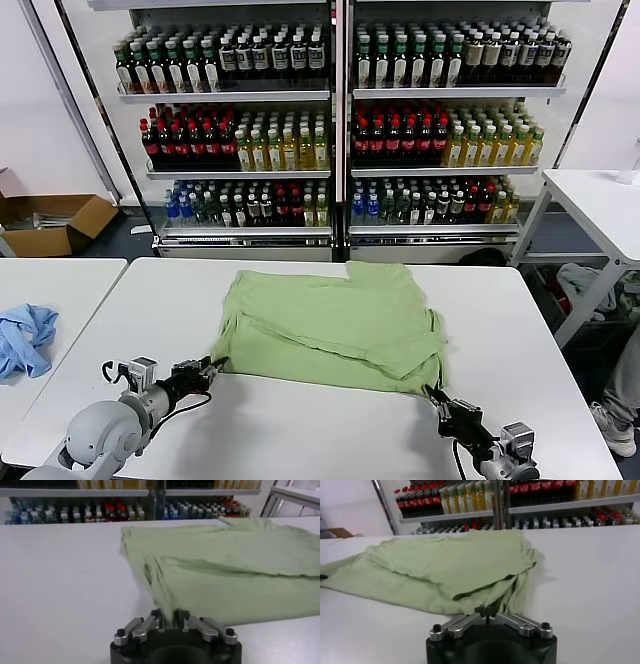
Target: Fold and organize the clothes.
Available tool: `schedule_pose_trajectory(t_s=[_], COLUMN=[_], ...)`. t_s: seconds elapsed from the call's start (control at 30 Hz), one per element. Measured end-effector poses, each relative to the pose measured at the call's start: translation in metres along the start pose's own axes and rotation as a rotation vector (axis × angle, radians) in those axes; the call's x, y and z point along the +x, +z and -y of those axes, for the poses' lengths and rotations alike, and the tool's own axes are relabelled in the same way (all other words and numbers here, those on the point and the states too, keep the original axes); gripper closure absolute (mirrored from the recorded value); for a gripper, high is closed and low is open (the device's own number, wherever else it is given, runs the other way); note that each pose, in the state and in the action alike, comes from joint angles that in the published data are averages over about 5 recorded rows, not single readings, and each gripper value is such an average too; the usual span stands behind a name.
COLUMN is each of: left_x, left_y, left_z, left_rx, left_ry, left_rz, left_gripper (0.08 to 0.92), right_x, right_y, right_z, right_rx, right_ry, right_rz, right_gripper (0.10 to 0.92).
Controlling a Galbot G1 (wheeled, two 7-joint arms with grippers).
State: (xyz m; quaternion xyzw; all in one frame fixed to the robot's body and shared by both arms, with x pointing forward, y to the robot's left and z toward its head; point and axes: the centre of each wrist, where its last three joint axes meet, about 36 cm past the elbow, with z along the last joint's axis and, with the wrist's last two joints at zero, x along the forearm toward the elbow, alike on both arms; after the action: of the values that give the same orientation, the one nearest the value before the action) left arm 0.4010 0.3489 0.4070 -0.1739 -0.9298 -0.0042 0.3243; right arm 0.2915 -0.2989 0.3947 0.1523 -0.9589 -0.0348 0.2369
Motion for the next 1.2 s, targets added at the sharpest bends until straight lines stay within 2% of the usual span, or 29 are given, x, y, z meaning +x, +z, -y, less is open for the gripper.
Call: schedule_pose_trajectory(t_s=[0.13, 1.0, 1.1, 1.2], left_x=[0.005, 0.089, 0.099, 0.106], left_y=[0.003, 0.044, 0.05, 0.054], left_z=[-0.002, 0.034, 0.04, 0.047], left_rx=[0.007, 0.017, 0.031, 0.043], left_ry=[0.001, -0.019, -0.024, -0.027], left_rz=[-0.004, -0.114, -0.124, -0.13], left_gripper=[0.905, 0.907, 0.901, 0.849], right_x=[0.006, 0.092, 0.095, 0.096], right_y=[-0.001, 0.003, 0.003, 0.001], right_z=[-0.002, -0.024, -0.024, -0.023], right_rx=[0.001, -0.012, -0.008, 0.0], right_ry=[0.003, -0.007, -0.002, 0.007], right_rz=[-0.007, -0.107, -0.113, -0.107], right_gripper=[0.916, 0.91, 0.859, 0.773])
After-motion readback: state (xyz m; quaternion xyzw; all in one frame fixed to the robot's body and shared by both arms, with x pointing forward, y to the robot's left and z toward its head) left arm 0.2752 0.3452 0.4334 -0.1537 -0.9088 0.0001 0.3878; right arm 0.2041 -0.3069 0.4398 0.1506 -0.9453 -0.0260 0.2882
